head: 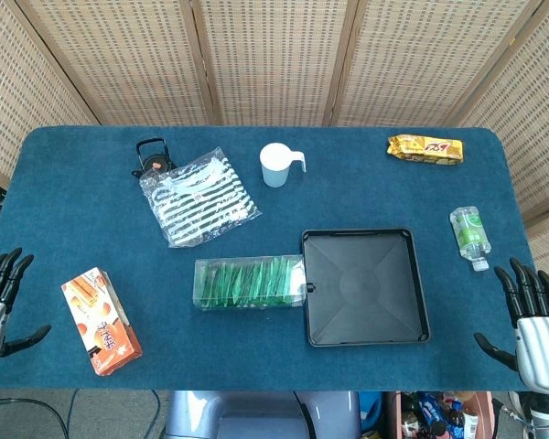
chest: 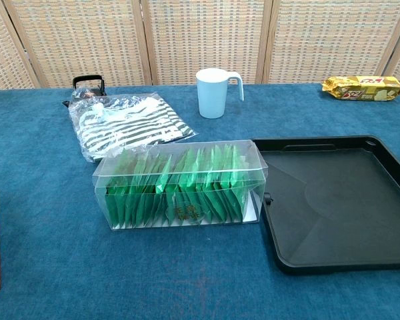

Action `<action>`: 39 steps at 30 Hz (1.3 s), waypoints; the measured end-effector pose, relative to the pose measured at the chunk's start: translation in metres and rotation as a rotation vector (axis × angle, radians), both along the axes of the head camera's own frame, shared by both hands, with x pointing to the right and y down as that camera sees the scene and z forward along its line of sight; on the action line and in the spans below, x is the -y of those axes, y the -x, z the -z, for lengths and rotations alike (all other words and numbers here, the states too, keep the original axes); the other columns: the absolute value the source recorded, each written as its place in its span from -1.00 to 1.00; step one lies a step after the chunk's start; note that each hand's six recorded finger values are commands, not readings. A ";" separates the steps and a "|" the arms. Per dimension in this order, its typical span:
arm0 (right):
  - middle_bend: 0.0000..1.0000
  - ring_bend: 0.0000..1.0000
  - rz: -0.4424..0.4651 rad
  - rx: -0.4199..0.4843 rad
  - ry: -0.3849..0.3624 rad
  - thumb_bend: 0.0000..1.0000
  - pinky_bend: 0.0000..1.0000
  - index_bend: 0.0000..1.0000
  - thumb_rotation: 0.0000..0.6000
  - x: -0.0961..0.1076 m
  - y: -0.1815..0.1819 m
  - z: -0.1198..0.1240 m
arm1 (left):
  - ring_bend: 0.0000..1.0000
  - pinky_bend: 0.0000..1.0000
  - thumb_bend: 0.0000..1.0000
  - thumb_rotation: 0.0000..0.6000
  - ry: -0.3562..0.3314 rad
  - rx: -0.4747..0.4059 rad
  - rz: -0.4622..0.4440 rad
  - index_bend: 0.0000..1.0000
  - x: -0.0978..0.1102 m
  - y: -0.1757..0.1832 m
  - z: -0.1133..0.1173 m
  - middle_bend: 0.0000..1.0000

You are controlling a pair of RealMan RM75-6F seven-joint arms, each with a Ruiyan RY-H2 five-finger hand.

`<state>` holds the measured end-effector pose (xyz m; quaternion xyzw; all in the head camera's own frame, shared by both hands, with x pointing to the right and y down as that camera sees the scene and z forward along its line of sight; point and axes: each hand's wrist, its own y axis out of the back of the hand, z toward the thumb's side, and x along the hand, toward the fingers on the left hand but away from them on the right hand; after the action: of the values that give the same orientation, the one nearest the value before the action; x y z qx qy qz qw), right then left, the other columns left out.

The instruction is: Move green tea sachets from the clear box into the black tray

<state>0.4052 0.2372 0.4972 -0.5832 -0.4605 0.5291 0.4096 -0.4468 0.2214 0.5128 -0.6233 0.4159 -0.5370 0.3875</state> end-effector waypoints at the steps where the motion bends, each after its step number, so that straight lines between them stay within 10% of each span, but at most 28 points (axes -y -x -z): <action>1: -1.00 -1.00 -0.001 0.001 0.000 -1.00 -1.00 -1.00 1.00 0.000 0.000 0.000 | -1.00 -1.00 -0.75 1.00 0.001 -0.001 0.000 -1.00 0.000 0.000 0.000 -1.00; 17: -1.00 -1.00 0.130 0.111 0.097 -1.00 -1.00 -0.83 1.00 0.019 0.028 -0.020 | -1.00 -1.00 -0.75 1.00 -0.001 0.011 0.004 -1.00 0.001 0.001 -0.001 -1.00; 29: -1.00 -1.00 0.575 0.354 0.396 -0.86 -1.00 -0.72 1.00 0.099 0.183 -0.062 | -1.00 -1.00 -0.75 1.00 -0.004 0.034 0.039 -1.00 0.007 0.008 -0.008 -1.00; 39: -1.00 -1.00 0.635 0.378 0.508 -0.64 -1.00 -0.67 1.00 0.120 0.271 -0.090 | -1.00 -1.00 -0.75 1.00 0.017 0.043 0.063 -1.00 0.012 0.015 -0.014 -1.00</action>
<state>0.1346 0.1176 0.5872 -0.8642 -0.1807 0.3577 0.3043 -0.4617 0.2096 0.5273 -0.6014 0.4222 -0.5658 0.3741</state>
